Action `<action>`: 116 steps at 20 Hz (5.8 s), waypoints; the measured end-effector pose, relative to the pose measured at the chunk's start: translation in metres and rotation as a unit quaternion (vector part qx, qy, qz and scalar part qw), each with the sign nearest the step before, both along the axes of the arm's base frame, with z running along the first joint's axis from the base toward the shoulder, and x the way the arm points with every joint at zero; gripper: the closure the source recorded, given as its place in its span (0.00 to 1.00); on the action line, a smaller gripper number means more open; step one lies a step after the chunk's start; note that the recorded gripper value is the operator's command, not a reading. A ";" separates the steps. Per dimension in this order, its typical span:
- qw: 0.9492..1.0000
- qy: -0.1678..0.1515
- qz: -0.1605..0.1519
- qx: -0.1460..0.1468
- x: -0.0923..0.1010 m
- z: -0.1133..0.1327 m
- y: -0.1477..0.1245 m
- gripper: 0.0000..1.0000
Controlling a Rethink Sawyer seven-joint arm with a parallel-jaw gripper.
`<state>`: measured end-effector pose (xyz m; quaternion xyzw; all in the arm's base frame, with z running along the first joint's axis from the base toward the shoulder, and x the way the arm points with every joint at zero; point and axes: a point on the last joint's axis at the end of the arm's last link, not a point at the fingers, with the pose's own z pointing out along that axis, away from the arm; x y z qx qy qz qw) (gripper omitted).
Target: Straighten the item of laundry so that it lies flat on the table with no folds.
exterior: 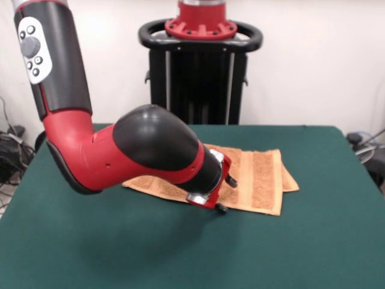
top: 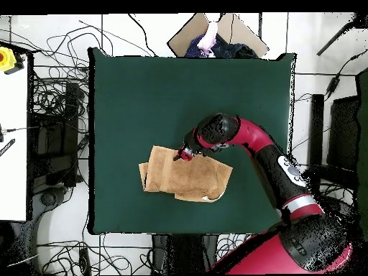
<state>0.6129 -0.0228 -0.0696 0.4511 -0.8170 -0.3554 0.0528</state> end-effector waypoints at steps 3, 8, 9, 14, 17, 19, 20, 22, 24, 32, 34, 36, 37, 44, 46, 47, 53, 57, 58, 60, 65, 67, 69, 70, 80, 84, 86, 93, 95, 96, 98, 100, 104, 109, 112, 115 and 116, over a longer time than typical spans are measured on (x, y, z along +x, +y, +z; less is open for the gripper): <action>1.000 0.002 -0.001 0.004 0.000 0.000 -0.001 0.00; 1.000 0.002 -0.001 0.004 0.000 -0.001 -0.001 0.00; 1.000 0.001 -0.001 0.004 0.000 0.000 -0.001 0.00; 1.000 -0.007 -0.006 0.005 -0.003 0.000 0.000 0.00; 1.000 -0.011 -0.009 0.006 -0.005 0.000 0.000 0.00; 1.000 -0.009 -0.011 0.009 -0.005 -0.001 0.000 0.00; 1.000 -0.008 -0.012 0.011 -0.005 -0.001 0.001 0.00; 1.000 -0.006 -0.015 0.015 -0.006 -0.001 0.002 0.00; 1.000 0.000 -0.020 0.024 -0.007 -0.003 0.006 0.00; 0.997 0.047 -0.014 0.055 -0.019 -0.009 0.021 0.00; 0.996 0.063 -0.004 0.061 -0.023 -0.011 0.026 0.00; 0.995 0.077 0.006 0.067 -0.029 -0.013 0.032 0.00; 0.994 0.084 0.012 0.070 -0.031 -0.013 0.036 0.00; 0.991 0.100 0.023 0.080 -0.041 -0.016 0.045 0.00; 0.991 0.101 0.025 0.081 -0.043 -0.016 0.047 0.00; 0.991 0.102 0.026 0.081 -0.045 -0.016 0.047 0.00; 0.993 0.086 0.039 0.071 -0.062 -0.022 0.058 1.00; 0.995 0.063 0.042 0.063 -0.069 -0.023 0.062 1.00; 0.996 0.058 0.041 0.062 -0.070 -0.022 0.063 1.00; 0.996 0.048 0.039 0.060 -0.072 -0.021 0.063 1.00; 0.997 0.030 0.037 0.054 -0.075 -0.017 0.064 1.00; 0.998 0.022 0.036 0.052 -0.076 -0.016 0.066 1.00; 0.998 0.007 0.034 0.047 -0.078 -0.012 0.067 1.00; 0.998 -0.002 0.035 0.043 -0.078 -0.009 0.067 1.00; 0.997 -0.058 0.046 0.005 -0.084 0.022 0.056 1.00; 0.996 -0.069 0.051 -0.012 -0.082 0.032 0.047 1.00; 0.996 -0.067 0.051 -0.022 -0.077 0.033 0.040 1.00; 0.997 -0.035 0.058 -0.036 -0.056 0.023 0.030 1.00; 0.997 -0.023 0.062 -0.038 -0.050 0.020 0.028 1.00; 0.997 -0.018 0.063 -0.039 -0.047 0.019 0.028 1.00; 0.997 0.002 0.069 -0.041 -0.038 0.014 0.025 1.00; 0.996 0.016 0.071 -0.043 -0.030 0.010 0.023 1.00; 0.995 0.038 0.078 -0.050 -0.014 0.004 0.021 1.00; 0.992 0.053 0.103 -0.055 0.004 -0.003 0.026 1.00; 0.990 0.051 0.121 -0.046 0.021 -0.010 0.032 1.00; 0.990 0.041 0.131 -0.032 0.029 -0.012 0.034 1.00; 0.990 0.038 0.133 -0.028 0.031 -0.012 0.034 1.00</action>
